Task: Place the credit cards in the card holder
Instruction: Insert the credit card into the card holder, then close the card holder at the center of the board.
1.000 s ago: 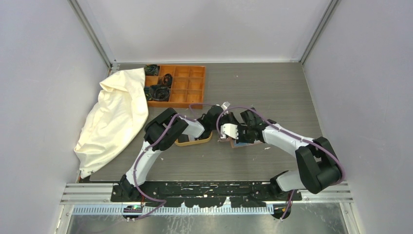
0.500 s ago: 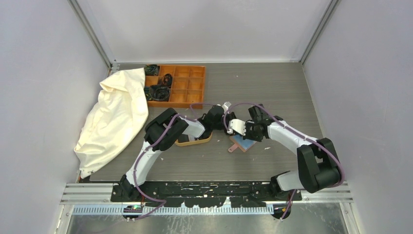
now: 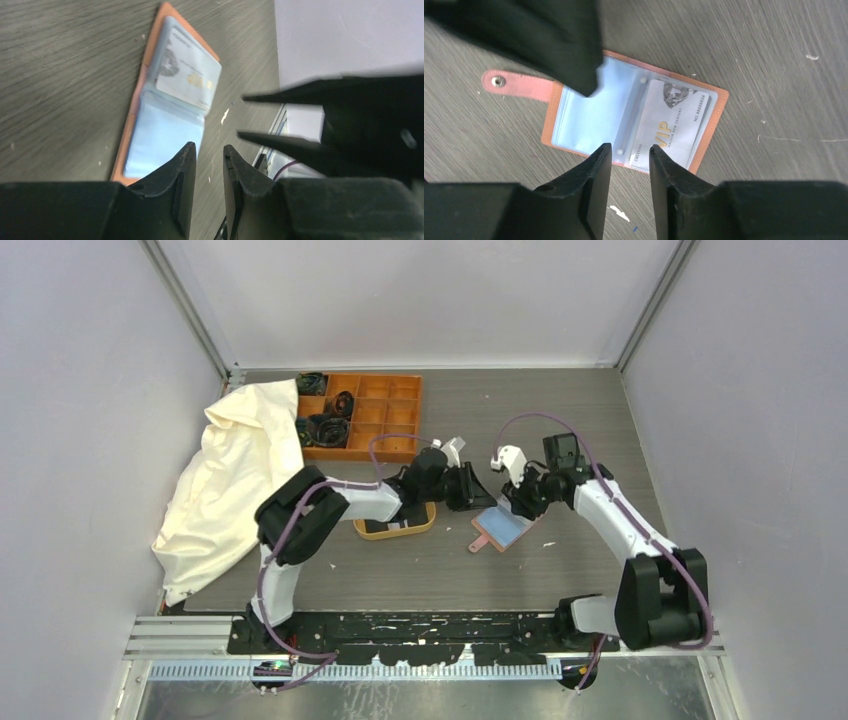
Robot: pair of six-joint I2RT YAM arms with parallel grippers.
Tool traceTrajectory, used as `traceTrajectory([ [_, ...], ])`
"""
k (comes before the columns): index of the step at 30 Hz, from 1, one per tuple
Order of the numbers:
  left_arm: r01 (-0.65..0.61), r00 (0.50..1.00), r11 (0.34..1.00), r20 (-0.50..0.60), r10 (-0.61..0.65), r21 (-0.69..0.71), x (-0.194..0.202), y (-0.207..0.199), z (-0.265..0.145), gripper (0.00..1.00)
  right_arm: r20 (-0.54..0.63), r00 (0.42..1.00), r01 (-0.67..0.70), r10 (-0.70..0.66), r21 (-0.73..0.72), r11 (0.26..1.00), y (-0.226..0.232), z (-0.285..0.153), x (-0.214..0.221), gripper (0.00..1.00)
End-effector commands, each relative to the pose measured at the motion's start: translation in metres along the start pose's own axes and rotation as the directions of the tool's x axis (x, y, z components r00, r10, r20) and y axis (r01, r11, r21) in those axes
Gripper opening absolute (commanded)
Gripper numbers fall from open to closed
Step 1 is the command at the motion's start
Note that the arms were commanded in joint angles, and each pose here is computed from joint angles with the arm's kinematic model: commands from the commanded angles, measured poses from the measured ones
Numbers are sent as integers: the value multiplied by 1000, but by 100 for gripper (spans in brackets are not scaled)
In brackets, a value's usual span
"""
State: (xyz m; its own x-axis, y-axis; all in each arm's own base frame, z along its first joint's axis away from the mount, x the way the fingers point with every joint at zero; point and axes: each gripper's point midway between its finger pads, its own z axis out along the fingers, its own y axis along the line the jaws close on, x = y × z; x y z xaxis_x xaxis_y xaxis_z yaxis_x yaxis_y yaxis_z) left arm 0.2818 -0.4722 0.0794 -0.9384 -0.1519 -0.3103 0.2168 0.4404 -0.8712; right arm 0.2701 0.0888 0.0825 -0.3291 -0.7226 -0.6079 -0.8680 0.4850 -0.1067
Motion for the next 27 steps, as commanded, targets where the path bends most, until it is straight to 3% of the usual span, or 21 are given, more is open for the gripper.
traceTrajectory([
  [1, -205, 970, 978, 139, 198, 38, -28, -44, -41, 28, 2, 956, -293, 293, -18, 956, -19, 0, -17, 44],
  [5, -325, 924, 946, 212, 317, 6, -33, -60, -79, 29, -116, 863, -498, 492, -29, 867, -30, 6, 0, 54],
  [10, -482, 827, 875, 301, 474, -54, -33, -65, -133, 33, -185, 780, -606, 598, 18, 795, -43, 11, 29, 60],
  [14, -556, 747, 826, 377, 548, -99, -32, -59, -168, 61, -213, 748, -634, 629, 55, 772, -49, 14, 42, 64],
  [16, -529, 747, 843, 420, 515, -93, -32, -52, -183, 93, -234, 737, -639, 635, 67, 766, -50, 17, 48, 64],
  [17, -508, 756, 858, 435, 488, -80, -30, -46, -188, 99, -245, 731, -642, 637, 69, 763, -50, 18, 50, 64],
  [21, -472, 794, 881, 450, 409, 31, -14, -38, -202, 97, -290, 711, -657, 640, 51, 753, -45, 22, 57, 63],
  [25, -387, 877, 917, 342, 337, 90, 20, -24, -198, 79, -335, 694, -676, 638, 3, 737, -34, 24, 60, 60],
  [27, -364, 895, 928, 302, 328, 72, 43, -17, -193, 75, -357, 682, -692, 639, -29, 722, -27, 24, 58, 56],
])
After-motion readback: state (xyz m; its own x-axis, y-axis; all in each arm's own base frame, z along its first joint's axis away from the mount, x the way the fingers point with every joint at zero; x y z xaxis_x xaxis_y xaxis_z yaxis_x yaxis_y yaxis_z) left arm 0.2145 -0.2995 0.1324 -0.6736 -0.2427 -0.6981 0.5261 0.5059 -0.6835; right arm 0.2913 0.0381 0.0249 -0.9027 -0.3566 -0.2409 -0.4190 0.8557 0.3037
